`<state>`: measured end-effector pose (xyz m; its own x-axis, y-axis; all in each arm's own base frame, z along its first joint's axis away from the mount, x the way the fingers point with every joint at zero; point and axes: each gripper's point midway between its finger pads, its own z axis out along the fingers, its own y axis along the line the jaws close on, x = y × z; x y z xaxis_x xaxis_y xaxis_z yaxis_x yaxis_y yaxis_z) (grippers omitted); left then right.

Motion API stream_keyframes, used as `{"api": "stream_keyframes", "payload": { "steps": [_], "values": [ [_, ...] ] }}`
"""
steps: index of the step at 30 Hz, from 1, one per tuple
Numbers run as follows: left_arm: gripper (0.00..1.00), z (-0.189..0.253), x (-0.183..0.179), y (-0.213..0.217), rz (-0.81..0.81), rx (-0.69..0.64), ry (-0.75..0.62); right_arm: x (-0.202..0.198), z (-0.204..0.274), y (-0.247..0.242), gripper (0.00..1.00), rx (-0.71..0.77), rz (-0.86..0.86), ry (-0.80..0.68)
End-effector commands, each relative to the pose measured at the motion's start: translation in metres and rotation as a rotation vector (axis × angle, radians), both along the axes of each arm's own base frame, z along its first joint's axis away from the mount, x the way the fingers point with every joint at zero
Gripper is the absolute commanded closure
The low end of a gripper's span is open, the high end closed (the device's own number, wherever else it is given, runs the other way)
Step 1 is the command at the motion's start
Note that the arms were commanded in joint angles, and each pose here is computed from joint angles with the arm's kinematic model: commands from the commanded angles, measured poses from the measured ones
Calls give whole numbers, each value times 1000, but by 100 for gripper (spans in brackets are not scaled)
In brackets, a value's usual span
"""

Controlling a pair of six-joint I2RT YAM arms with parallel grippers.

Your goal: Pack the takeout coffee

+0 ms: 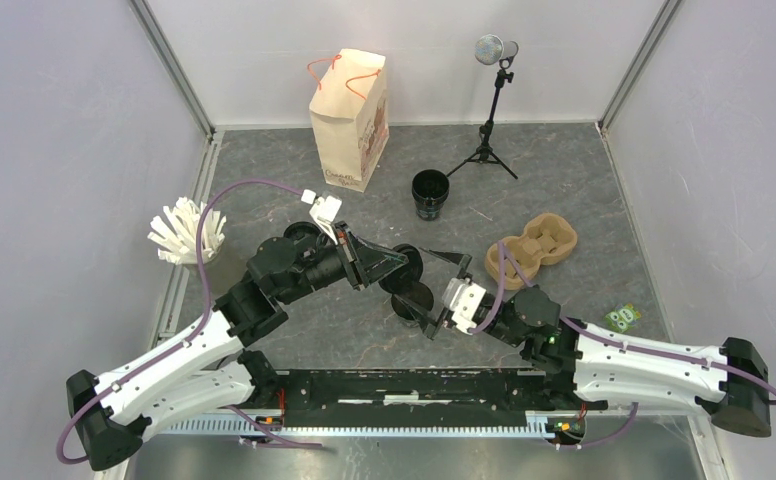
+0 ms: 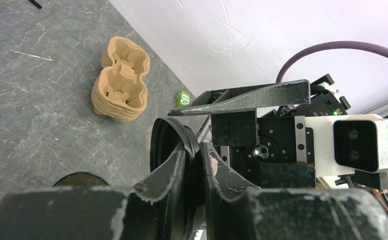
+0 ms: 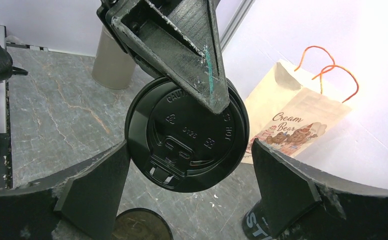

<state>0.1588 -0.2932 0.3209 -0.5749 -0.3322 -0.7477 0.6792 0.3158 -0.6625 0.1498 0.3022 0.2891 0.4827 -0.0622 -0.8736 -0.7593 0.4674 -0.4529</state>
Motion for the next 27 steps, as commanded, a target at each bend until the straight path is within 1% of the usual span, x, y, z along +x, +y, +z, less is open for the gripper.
{"api": "stream_keyframes", "payload": {
  "steps": [1, 10, 13, 18, 19, 22, 25, 26, 27],
  "values": [
    [77, 12, -3, -2, -17, -59, 4, -2, 19, 2, 3, 54, 2, -8],
    [77, 11, -3, -3, -23, -58, 6, -2, 15, 8, 10, 32, 13, 1],
    [77, 11, -4, -3, -24, -59, 7, -2, 15, 8, 15, 33, 11, 3],
    [74, 13, -4, -1, -20, -65, 4, 0, 13, 5, 19, 40, -1, 10],
    [72, 12, -4, -1, -17, -66, 5, 0, 12, 5, 19, 41, -2, 15],
    [56, 10, -2, 3, 7, -62, 15, 1, 8, 1, 19, 40, -16, 30],
    [47, 10, -2, 6, 20, -52, 4, 4, 3, -5, 20, 50, -43, 72],
    [43, 10, -1, 7, 29, -48, 4, 4, 0, -6, 20, 47, -50, 92],
    [36, 9, 0, 9, 38, -42, 5, 5, -2, -8, 20, 41, -61, 109]
  ]
}}
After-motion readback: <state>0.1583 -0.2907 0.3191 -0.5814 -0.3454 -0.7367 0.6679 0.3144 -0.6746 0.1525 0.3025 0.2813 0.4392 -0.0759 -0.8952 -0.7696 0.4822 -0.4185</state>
